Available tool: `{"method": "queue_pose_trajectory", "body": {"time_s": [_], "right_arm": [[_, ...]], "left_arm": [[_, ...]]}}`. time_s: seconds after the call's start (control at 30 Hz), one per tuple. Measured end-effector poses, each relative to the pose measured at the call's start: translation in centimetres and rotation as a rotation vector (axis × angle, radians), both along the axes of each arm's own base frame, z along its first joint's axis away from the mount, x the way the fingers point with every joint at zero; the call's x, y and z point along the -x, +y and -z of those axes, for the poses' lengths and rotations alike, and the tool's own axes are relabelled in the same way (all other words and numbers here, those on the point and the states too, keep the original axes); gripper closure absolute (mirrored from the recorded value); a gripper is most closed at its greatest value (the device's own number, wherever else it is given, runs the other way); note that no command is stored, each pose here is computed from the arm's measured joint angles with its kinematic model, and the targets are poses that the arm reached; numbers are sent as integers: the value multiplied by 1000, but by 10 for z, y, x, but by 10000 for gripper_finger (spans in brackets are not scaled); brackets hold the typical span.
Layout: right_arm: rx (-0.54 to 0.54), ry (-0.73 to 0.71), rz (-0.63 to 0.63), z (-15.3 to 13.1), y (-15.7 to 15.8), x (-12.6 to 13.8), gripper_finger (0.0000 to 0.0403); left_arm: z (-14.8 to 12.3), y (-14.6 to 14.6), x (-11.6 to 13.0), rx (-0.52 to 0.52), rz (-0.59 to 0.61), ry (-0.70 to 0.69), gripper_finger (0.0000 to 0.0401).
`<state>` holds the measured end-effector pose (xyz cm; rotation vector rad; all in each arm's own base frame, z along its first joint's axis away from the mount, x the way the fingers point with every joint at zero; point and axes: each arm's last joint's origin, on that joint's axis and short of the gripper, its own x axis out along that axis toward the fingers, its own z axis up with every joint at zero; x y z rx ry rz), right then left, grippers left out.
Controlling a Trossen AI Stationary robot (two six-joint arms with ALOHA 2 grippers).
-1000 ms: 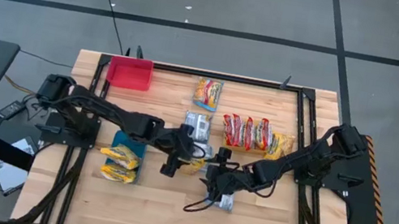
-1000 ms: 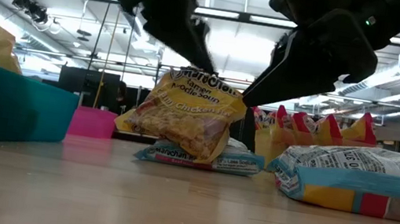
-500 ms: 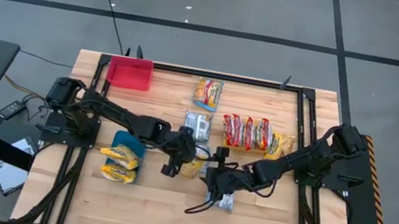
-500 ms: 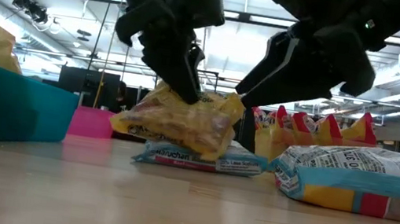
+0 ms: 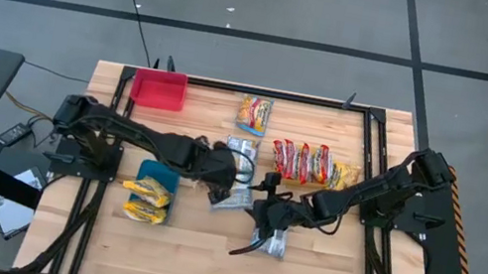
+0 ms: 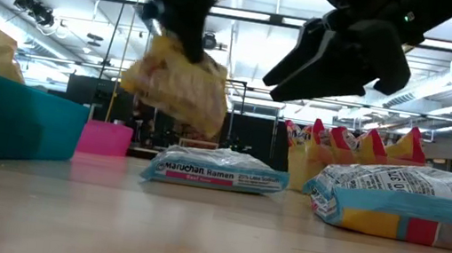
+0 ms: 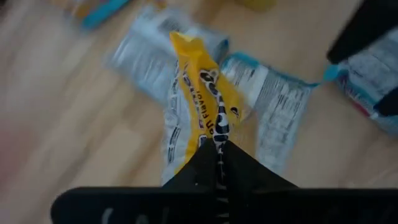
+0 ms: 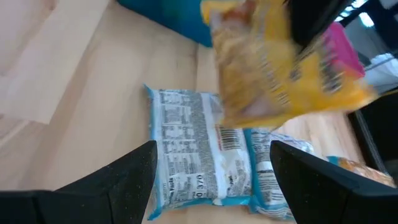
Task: Sort Maruchan noodles
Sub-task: Put the yellow noodle pack into the blue bin
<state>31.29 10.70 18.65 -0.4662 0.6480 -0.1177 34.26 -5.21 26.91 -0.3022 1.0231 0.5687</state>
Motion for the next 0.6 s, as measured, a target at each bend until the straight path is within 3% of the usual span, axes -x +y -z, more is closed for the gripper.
{"method": "queue_pose_trajectory", "body": {"time_s": [0.17, 0.33, 0.6], "right_arm": [[-44, 2, -22, 5, 3, 3, 86], [-138, -9, -145, 22, 18, 19, 86], [-279, -2, -306, 51, 39, 54, 86]], "left_arm": [[-15, -14, 24, 99, -334, 86, 386], [-18, -29, 56, 113, -671, 242, 386], [-19, -42, 67, 195, -976, 155, 387]]}}
